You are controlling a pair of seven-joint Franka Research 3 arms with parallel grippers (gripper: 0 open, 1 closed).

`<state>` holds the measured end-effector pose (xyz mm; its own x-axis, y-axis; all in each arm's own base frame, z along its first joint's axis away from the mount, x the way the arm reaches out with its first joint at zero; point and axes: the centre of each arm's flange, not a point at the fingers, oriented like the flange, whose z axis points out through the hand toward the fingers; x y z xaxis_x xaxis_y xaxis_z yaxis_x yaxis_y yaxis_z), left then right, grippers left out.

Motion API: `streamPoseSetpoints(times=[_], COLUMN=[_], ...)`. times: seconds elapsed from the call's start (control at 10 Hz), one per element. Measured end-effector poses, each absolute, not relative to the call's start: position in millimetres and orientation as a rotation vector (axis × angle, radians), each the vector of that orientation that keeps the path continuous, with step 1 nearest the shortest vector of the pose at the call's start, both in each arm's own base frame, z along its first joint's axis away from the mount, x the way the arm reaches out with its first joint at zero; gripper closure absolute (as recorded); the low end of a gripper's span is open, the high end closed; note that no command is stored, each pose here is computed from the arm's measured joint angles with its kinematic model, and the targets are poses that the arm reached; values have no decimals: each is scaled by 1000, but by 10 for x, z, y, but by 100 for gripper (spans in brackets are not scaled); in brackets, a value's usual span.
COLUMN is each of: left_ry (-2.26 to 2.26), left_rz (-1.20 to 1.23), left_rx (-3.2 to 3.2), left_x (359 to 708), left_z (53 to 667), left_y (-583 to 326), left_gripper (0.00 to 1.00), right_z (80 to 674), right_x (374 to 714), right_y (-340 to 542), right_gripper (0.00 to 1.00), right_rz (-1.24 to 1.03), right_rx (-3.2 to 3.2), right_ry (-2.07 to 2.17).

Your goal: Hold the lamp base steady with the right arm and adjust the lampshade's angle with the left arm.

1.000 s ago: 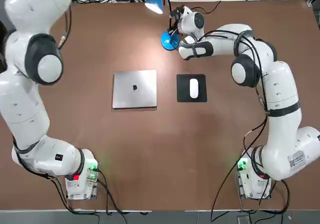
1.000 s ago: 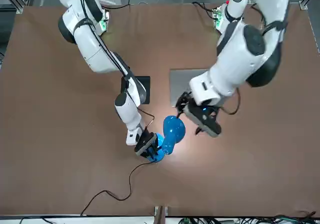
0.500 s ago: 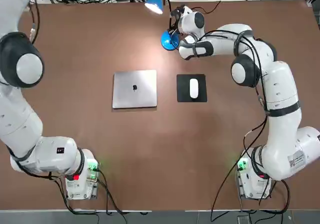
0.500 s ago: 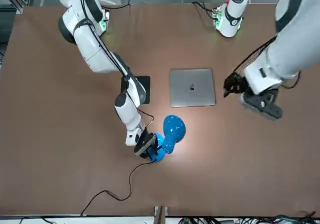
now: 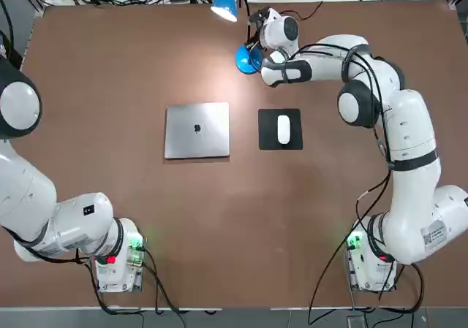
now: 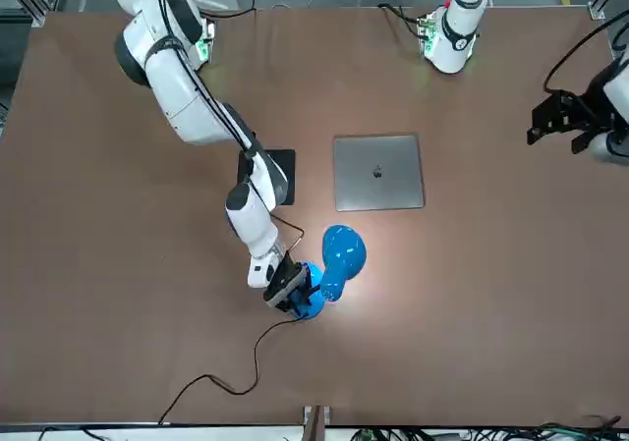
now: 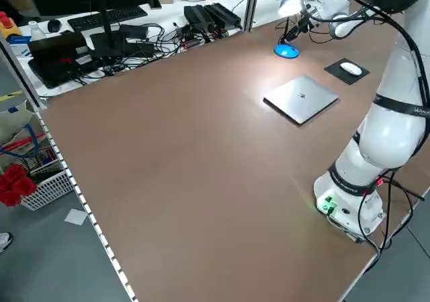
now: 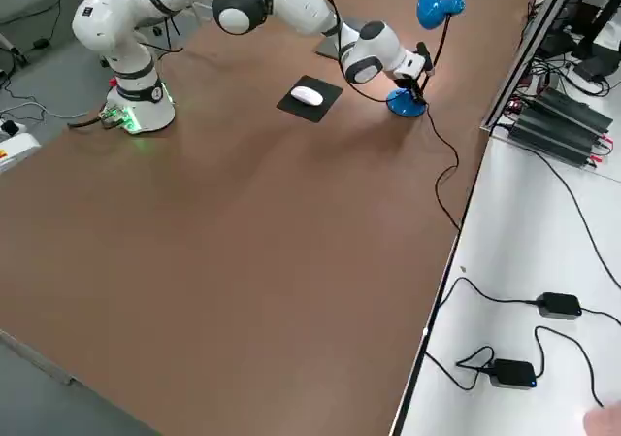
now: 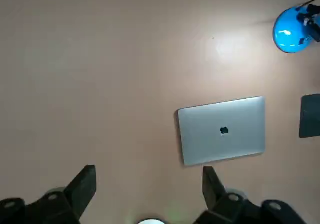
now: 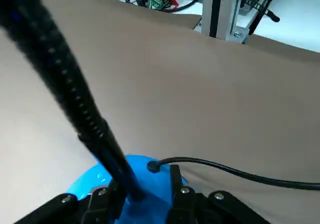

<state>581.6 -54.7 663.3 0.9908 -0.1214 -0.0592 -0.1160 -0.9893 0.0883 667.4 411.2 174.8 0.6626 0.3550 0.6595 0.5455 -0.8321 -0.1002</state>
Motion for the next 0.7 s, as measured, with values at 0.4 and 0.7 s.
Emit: streamPoseSetpoints(times=[0.4, 0.7], left_ry=[-88, -23], left_rz=[-8, 34], left_rx=[3066, 3097], left_x=[5885, 5878], left_z=[6491, 6494], left_y=[-267, -119], left_gripper=[1, 1], right_z=[1777, 1877], right_x=[6661, 6696], right_y=[4160, 4186], right_gripper=[29, 19], right_rz=[-940, -962], right_rx=[-2585, -2573], right_ry=[-709, -693])
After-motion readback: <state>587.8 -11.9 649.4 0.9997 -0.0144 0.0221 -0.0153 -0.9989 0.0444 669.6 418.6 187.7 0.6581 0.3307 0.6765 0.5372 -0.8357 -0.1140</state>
